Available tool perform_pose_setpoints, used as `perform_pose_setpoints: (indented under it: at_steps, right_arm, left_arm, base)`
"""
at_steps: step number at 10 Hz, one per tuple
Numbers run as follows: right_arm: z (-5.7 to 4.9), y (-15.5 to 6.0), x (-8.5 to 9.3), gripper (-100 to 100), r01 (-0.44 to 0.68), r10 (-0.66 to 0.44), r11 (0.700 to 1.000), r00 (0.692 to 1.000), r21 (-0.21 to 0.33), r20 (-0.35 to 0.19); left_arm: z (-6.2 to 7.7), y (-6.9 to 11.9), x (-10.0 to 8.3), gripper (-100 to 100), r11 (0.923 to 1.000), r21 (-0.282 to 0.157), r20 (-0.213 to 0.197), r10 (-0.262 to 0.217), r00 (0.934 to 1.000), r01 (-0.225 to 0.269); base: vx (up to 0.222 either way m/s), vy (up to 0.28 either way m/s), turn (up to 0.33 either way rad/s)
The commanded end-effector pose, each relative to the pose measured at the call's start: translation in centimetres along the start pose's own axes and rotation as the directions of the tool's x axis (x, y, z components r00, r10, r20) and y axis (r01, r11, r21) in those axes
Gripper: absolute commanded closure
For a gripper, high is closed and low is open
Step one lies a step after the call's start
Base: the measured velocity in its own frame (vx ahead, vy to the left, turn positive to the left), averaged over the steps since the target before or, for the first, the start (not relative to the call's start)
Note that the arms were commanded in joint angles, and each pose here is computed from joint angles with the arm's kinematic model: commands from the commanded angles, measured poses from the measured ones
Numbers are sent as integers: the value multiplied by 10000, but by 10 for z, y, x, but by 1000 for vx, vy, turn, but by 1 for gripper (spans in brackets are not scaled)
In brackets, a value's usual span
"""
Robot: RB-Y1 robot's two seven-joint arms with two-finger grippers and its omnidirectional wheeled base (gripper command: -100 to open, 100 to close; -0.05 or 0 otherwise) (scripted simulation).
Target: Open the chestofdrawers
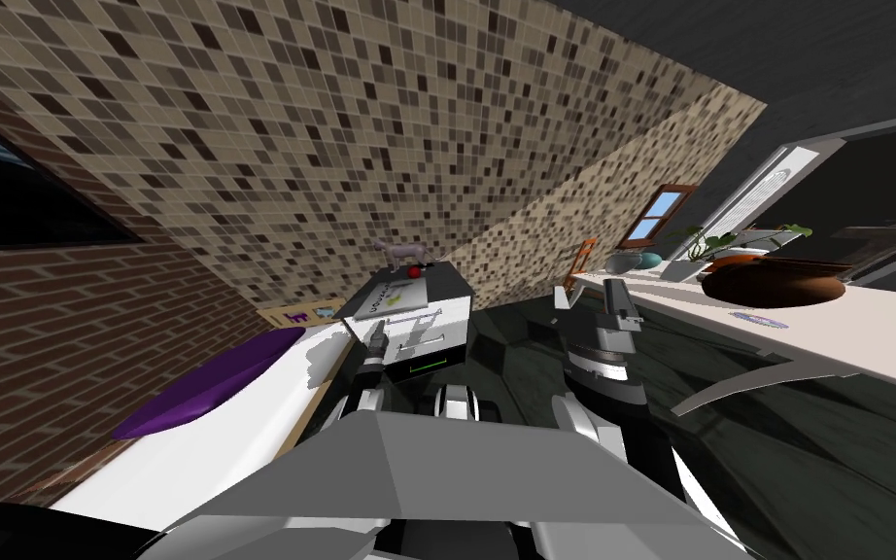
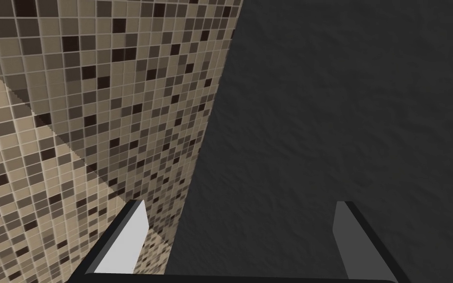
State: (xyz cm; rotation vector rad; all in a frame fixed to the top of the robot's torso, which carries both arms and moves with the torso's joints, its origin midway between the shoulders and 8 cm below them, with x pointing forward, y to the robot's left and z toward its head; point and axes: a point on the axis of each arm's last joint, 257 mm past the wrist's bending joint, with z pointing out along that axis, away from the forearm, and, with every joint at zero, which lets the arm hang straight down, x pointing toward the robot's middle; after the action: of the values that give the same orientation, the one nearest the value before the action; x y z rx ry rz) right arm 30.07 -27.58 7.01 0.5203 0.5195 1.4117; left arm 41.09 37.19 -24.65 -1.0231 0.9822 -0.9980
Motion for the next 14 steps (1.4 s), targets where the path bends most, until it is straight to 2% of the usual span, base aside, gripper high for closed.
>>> perform_pose_setpoints:
  at_steps: [1,2,5,6,7,9,12,13,14]
  right_arm:
    - [0,0,0,0,-1,1,10000,10000,-1,1]
    - [0,0,0,0,-2,2,10000,10000,-2,1]
    - [0,0,0,0,-2,2,10000,10000,-1,0]
    - [0,0,0,0,-1,1,10000,10000,-1,0]
    - [0,0,0,0,-2,2,10000,10000,-1,0]
    - [0,0,0,0,-3,3,10000,10000,-2,1]
    - [0,0,0,0,-6,6,10000,10000,-4,2]
    - [0,0,0,0,-5,5,10000,10000,-5,1]
    - [0,0,0,0,-4,4,10000,10000,-2,1]
  left_arm:
    - [-3,3,11,-100,9987,-105,285,-505,9983,509]
    - [-4,4,16,-100,9975,-137,387,-685,9969,690]
    - [5,-4,10,-100,9982,-122,347,-582,9977,586]
    - [3,-3,11,-100,9982,-104,345,-583,9977,587]
    - [-3,3,14,100,9982,-120,329,-591,9977,595]
    - [0,-4,12,100,9981,-83,319,-607,9976,610]
    - [-2,-11,11,100,9981,-49,288,-612,9977,614]
    - [-3,-5,12,100,9978,-176,294,-627,9976,632]
    - [-8,-6,13,100,9978,-196,267,-634,9976,639]
  base:
    - [23,-13,2]
    - [0,-13,0]
    - [37,8,-7]
    - [29,7,-2]
    - [-40,-10,16]
    - [-65,-18,7]
    - [-197,-64,9]
    - [-100,-20,-13]
    - [-163,-58,7]
